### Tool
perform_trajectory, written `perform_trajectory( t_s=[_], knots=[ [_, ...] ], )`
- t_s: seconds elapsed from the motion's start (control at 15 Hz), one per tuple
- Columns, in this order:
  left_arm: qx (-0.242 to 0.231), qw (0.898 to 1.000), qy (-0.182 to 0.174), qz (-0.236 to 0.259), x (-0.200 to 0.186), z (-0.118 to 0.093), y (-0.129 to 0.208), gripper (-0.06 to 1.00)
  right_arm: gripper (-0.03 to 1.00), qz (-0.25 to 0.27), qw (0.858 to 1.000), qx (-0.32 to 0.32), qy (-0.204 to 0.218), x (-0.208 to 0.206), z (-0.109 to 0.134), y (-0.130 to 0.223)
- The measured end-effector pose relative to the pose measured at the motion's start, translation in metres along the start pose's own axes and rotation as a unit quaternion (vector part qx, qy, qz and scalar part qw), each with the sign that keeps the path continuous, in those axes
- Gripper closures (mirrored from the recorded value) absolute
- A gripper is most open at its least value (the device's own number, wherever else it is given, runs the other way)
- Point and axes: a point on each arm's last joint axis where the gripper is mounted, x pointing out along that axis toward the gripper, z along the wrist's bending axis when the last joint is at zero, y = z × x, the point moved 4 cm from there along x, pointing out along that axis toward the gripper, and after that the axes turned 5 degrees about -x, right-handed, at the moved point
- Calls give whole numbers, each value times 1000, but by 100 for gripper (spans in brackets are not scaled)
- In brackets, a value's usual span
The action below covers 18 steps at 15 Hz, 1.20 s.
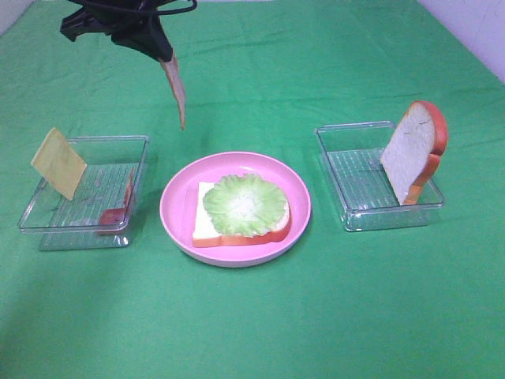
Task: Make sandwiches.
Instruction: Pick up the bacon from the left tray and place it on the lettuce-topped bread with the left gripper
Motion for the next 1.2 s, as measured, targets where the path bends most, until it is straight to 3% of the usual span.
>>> perform_trajectory(
  t_s=[0.13,0.27,0.73,0.87,1.2],
  knots=[
    [-4,997,82,11,-1,-23,4,94,26,0,1000,0,0,0,0,0],
    [14,994,109,22,0,-36,10,94,26,0,1000,0,0,0,0,0],
    [77,981,128,124,40,-80,66,94,26,0,1000,0,0,0,0,0],
    [82,976,124,159,53,-82,80,94,26,0,1000,0,0,0,0,0],
    [72,972,121,187,78,-79,93,94,26,0,1000,0,0,0,0,0]
  ],
)
